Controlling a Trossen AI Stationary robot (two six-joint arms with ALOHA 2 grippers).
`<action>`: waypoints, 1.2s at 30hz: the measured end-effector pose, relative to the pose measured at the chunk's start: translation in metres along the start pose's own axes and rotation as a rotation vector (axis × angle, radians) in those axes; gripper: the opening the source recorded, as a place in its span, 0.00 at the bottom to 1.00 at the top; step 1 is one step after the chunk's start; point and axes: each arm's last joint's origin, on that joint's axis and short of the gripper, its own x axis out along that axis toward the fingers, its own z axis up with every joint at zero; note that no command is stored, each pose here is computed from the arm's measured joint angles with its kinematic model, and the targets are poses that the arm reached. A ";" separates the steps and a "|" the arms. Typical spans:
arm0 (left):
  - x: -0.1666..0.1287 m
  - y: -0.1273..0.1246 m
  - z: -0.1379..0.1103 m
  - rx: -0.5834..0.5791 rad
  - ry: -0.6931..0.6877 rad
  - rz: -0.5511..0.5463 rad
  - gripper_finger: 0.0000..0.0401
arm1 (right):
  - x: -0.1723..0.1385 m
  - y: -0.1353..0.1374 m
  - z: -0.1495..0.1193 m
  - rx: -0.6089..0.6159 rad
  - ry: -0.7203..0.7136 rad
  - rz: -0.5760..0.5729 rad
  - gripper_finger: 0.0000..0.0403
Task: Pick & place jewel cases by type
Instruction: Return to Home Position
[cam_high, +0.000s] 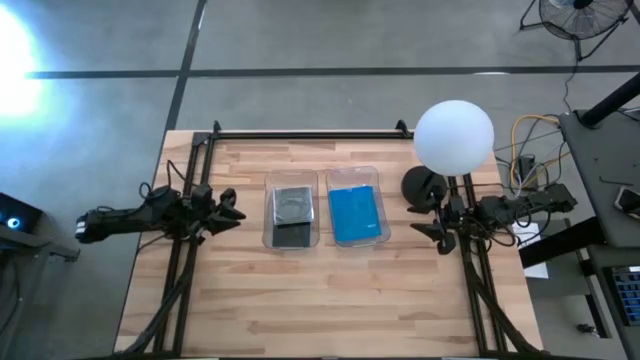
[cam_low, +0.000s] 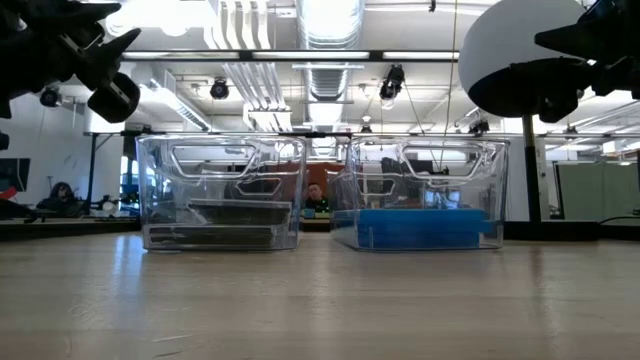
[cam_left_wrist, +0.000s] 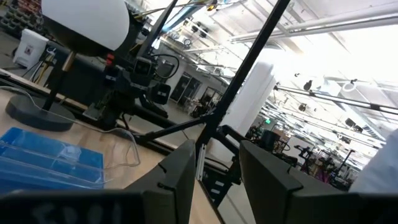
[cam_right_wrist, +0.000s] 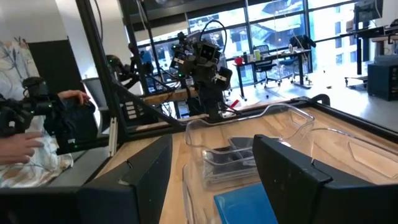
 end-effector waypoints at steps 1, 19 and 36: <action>0.000 0.000 0.000 -0.005 0.005 -0.002 0.27 | 0.000 0.000 0.000 0.000 0.000 0.000 0.54; -0.002 0.010 -0.015 0.408 0.164 0.072 0.27 | 0.000 0.000 0.000 0.000 0.000 0.000 0.54; -0.003 0.017 -0.014 0.558 0.142 0.286 0.27 | 0.000 0.000 0.000 -0.001 -0.001 0.000 0.54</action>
